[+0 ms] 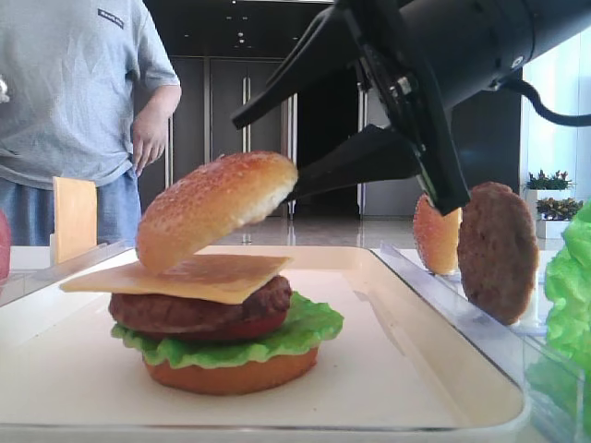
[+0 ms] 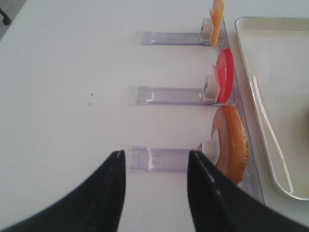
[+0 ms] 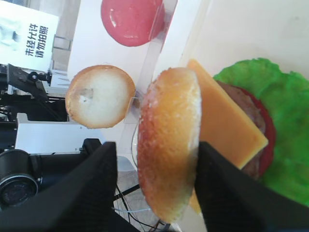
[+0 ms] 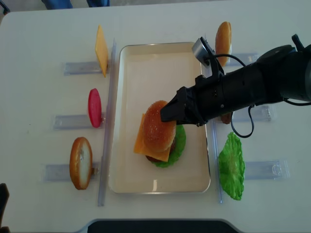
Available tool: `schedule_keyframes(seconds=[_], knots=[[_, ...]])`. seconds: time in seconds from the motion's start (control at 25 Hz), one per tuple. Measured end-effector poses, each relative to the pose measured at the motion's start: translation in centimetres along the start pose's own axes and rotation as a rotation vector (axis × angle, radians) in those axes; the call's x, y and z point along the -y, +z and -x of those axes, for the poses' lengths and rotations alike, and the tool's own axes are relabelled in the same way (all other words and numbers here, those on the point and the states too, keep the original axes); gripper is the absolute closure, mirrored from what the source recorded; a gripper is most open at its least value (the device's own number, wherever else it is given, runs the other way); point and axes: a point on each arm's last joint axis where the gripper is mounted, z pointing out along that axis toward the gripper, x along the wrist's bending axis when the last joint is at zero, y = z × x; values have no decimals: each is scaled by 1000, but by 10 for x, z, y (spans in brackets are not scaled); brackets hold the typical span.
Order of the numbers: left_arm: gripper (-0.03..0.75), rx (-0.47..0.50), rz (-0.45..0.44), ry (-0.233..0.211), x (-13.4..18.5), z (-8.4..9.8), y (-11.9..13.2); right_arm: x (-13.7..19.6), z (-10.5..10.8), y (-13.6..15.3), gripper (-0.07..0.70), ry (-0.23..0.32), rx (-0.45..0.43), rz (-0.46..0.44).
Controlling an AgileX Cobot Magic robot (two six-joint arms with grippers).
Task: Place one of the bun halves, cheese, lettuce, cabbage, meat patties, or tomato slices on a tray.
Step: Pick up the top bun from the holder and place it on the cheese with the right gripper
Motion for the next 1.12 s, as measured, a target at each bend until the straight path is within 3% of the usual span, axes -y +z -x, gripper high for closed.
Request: schedule_keyframes(seconds=[0.52,1.04,1.12], knots=[[389,1,0,0,0,0,0,6,9,-1,254,4,122,-66],[389,1,0,0,0,0,0,4,16,-4,254,-27,215,-55],[389,1,0,0,0,0,0,2,15,-4,254,-52,223,-63]])
